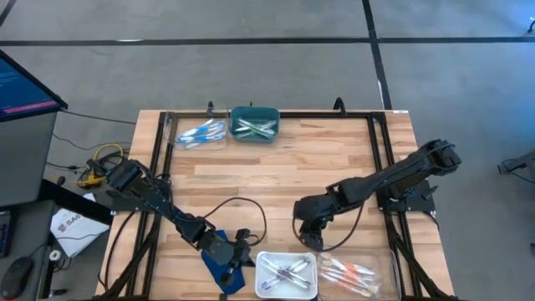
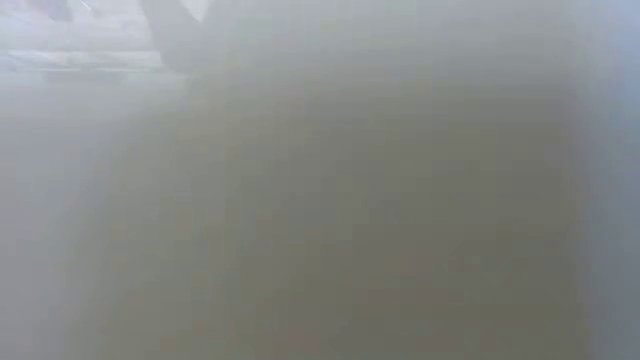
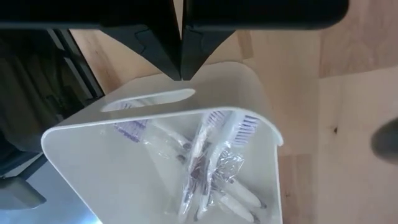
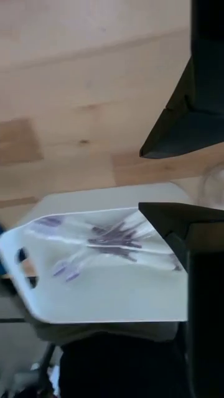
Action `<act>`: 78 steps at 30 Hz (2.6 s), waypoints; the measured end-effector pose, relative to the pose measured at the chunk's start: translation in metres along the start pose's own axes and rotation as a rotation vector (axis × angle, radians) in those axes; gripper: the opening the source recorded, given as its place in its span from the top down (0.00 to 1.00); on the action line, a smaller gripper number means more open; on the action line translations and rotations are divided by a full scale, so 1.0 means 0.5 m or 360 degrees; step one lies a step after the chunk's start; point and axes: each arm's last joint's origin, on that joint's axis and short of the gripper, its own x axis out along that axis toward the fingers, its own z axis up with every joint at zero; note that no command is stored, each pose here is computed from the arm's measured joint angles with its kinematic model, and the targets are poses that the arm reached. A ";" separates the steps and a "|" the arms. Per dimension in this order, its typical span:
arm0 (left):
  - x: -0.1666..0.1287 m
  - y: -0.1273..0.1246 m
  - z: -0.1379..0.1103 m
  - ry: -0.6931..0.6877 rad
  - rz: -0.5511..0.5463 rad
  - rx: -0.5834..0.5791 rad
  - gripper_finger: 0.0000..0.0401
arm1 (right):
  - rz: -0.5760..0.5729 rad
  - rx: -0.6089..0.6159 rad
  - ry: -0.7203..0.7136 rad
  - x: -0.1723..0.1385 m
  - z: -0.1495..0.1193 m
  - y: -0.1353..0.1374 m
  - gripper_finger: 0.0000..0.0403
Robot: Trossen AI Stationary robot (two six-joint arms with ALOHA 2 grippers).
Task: Pick & Place Toothbrushes
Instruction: Adjust the white bin, then return to Home Position
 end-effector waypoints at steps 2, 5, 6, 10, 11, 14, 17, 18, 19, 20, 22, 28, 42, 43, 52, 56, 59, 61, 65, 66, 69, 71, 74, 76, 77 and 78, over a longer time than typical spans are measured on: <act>0.000 0.000 0.000 0.0001 0.0000 0.0004 1.00 | -0.0012 -0.0046 -0.0071 -0.021 0.003 0.005 0.71; 0.000 0.001 0.000 0.0002 0.0003 0.0003 1.00 | -0.0042 -0.0118 -0.0203 -0.056 0.006 0.013 0.71; 0.000 0.002 0.000 0.0003 0.0006 0.0003 1.00 | -0.0049 -0.0140 -0.0240 -0.069 0.007 0.015 0.71; -0.010 0.006 0.002 0.0021 0.0107 0.0014 1.00 | -0.0066 -0.0244 -0.0381 -0.114 0.007 0.024 0.71; -0.016 0.007 0.005 0.0027 0.0136 0.0017 1.00 | -0.0064 -0.0269 -0.0404 -0.123 0.007 0.025 0.71; -0.042 0.011 0.017 0.0050 0.0236 0.0016 1.00 | -0.0090 -0.0324 -0.0478 -0.145 0.006 0.028 0.71; -0.077 0.014 0.035 0.0050 0.0317 0.0007 1.00 | -0.0116 -0.0362 -0.0538 -0.162 0.005 0.030 0.71; -0.091 0.015 0.042 0.0044 0.0342 0.0007 1.00 | -0.0121 -0.0377 -0.0549 -0.165 0.005 0.030 0.71; -0.105 0.016 0.048 0.0039 0.0361 0.0010 1.00 | -0.0123 -0.0393 -0.0556 -0.168 0.004 0.031 0.71; -0.117 0.016 0.055 0.0022 0.0373 0.0009 1.00 | -0.0128 -0.0406 -0.0565 -0.171 0.004 0.031 0.71; -0.142 0.018 0.068 -0.0004 0.0404 0.0020 1.00 | -0.0158 -0.0433 -0.0592 -0.176 0.004 0.030 0.71; -0.198 0.022 0.094 -0.0143 0.0448 0.0063 1.00 | -0.0243 -0.0457 -0.0617 -0.170 0.000 0.019 0.71; -0.273 0.073 0.012 -0.0361 0.0561 -0.0029 1.00 | -0.0204 -0.0465 -0.0721 -0.112 -0.027 -0.024 0.71; -0.277 0.075 0.008 -0.0392 0.0549 -0.0045 1.00 | -0.0208 -0.0463 -0.0715 -0.109 -0.031 -0.028 0.71; -0.300 0.084 -0.009 -0.0503 0.0501 -0.0110 1.00 | -0.0141 -0.0524 -0.0897 -0.108 -0.053 -0.052 0.71; -0.301 0.082 -0.008 -0.0510 0.0494 -0.0109 1.00 | -0.0122 -0.0516 -0.0973 -0.108 -0.078 -0.078 0.71; -0.301 0.081 -0.008 -0.0510 0.0485 -0.0105 1.00 | -0.0086 -0.0501 -0.1049 -0.110 -0.099 -0.095 0.71; -0.301 0.079 -0.009 -0.0509 0.0480 -0.0101 1.00 | -0.0070 -0.0490 -0.1075 -0.112 -0.113 -0.105 0.71; -0.301 0.079 -0.009 -0.0509 0.0480 -0.0098 1.00 | -0.0041 -0.0458 -0.1106 -0.118 -0.138 -0.120 0.71; -0.301 0.079 -0.009 -0.0509 0.0480 -0.0097 1.00 | -0.0038 -0.0458 -0.1110 -0.119 -0.144 -0.124 0.71; -0.301 0.079 -0.009 -0.0510 0.0479 -0.0096 1.00 | -0.0026 -0.0453 -0.1143 -0.126 -0.161 -0.133 0.71; -0.301 0.079 -0.009 -0.0509 0.0479 -0.0096 1.00 | -0.0040 -0.0443 -0.1178 -0.132 -0.172 -0.140 0.71; -0.301 0.079 -0.009 -0.0510 0.0479 -0.0096 1.00 | -0.0056 -0.0426 -0.1238 -0.142 -0.186 -0.152 0.71; -0.301 0.079 -0.009 -0.0509 0.0478 -0.0096 1.00 | -0.0066 -0.0420 -0.1261 -0.147 -0.194 -0.160 0.71; -0.301 0.079 -0.009 -0.0509 0.0478 -0.0096 1.00 | -0.0064 -0.0418 -0.1278 -0.150 -0.197 -0.162 0.71; -0.301 0.079 -0.009 -0.0509 0.0479 -0.0095 1.00 | -0.0062 -0.0419 -0.1299 -0.153 -0.200 -0.165 0.71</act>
